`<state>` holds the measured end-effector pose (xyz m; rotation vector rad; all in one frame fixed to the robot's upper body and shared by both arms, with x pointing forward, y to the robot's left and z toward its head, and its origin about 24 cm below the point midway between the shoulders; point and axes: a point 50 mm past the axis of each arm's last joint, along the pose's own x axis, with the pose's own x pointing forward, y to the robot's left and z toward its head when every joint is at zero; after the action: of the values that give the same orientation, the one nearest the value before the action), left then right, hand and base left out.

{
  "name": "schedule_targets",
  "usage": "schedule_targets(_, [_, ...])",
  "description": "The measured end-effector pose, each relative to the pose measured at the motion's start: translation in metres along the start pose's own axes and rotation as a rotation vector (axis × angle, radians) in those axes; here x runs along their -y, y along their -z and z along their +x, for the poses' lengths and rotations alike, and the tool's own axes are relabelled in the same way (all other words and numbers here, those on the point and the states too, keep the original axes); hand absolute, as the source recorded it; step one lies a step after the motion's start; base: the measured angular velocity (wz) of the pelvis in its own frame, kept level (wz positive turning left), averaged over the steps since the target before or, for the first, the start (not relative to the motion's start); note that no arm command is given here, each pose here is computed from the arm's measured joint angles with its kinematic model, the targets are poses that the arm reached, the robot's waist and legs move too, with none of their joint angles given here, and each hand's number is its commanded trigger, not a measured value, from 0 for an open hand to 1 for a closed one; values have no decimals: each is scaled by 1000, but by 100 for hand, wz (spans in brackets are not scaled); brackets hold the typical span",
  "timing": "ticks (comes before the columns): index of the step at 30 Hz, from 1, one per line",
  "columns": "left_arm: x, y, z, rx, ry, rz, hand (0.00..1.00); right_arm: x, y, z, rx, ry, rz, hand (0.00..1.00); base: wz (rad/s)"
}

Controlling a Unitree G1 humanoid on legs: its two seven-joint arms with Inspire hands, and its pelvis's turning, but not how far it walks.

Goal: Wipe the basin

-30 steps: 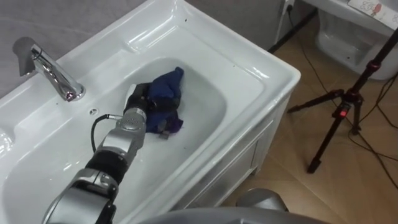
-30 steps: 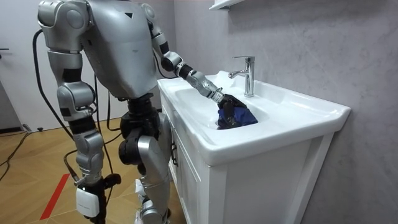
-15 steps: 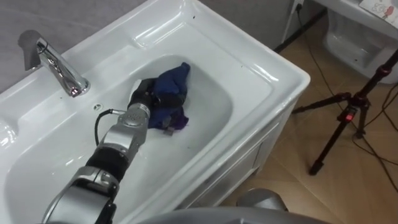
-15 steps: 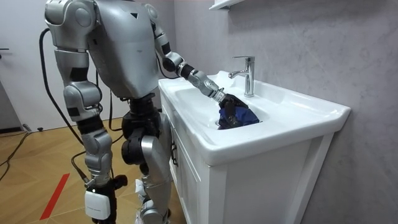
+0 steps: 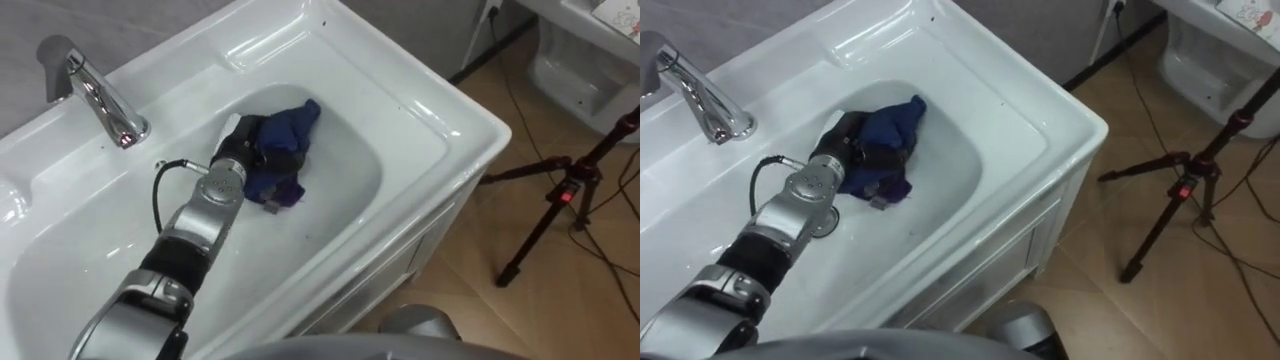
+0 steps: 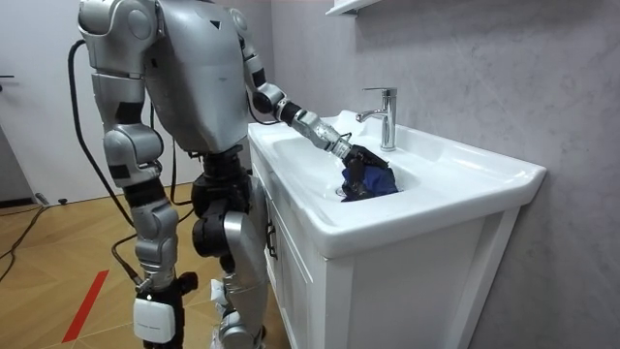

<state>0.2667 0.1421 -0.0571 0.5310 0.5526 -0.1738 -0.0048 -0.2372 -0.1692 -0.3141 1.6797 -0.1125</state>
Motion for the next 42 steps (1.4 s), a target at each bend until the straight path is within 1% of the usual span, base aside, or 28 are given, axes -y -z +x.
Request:
schedule_targets(1, [1, 2, -1, 1, 0, 19, 100, 0, 0, 0, -2, -2, -1, 0, 5])
schedule_targets(4, [7, 21, -8, -8, -5, 108, 100, 0, 1, 0, -4, 3, -26, 0, 6])
schedule_targets(5, [11, 28, -11, -13, -5, 158, 100, 0, 3, 0, -4, 3, -24, 0, 4])
schedule_targets(6, [15, 31, -13, -7, -11, 219, 100, 0, 3, 0, -3, 3, -26, 0, 0])
schedule_targets(9, [20, 39, -20, 6, -30, 314, 100, -1, 4, 0, -3, 1, -27, 0, 5])
schedule_targets(11, [20, 45, -22, 3, -50, 348, 100, -3, 4, 0, -4, 0, -35, 0, 9])
schedule_targets(13, [18, 54, -26, -7, -85, 397, 100, -6, 6, 1, -18, -7, -36, 0, 11])
schedule_targets(15, [12, 68, -32, -28, -154, 491, 100, -6, 9, 1, -37, -9, -26, 0, 14])
schedule_targets(16, [10, 73, -34, -35, -174, 517, 100, -6, 10, 1, -40, -7, -21, 0, 11])
schedule_targets(18, [-5, 96, -44, -73, -250, 651, 100, -4, 9, 1, -42, 0, -4, 0, 2])
schedule_targets(19, [-9, 100, -47, -75, -270, 681, 100, -3, 10, 1, -43, 4, -1, 0, 7])
schedule_targets(20, [-14, 108, -52, -78, -302, 741, 100, -2, 10, 1, -45, 12, 9, 0, 11])
schedule_targets(21, [-15, 115, -59, -69, -332, 791, 100, 0, 9, 1, -45, 21, 18, 0, 11])
schedule_targets(23, [-15, 120, -65, -51, -359, 853, 100, 2, 8, 1, -40, 29, 14, 0, 3])
schedule_targets(24, [-18, 121, -66, -58, -370, 891, 100, 4, 6, 1, -33, 33, 12, 0, 0])
schedule_targets(27, [-25, 127, -70, -105, -409, 964, 100, 11, -3, 1, -11, 52, 46, 0, 4])
schedule_targets(30, [-27, 130, -72, -129, -412, 1014, 100, 19, -8, 0, 7, 70, 74, 0, 5])
schedule_targets(34, [-29, 136, -75, -182, -399, 1040, 100, 32, -6, 0, 0, 101, 88, 0, 9])
schedule_targets(36, [-33, 144, -81, -222, -408, 1031, 100, 42, -3, 0, -5, 122, 110, 0, 11])
schedule_targets(38, [-35, 146, -83, -229, -417, 1032, 100, 47, -2, -1, -8, 131, 129, 0, 6])
schedule_targets(42, [-38, 144, -82, -205, -420, 1101, 100, 53, -2, -1, -5, 141, 165, 0, 5])
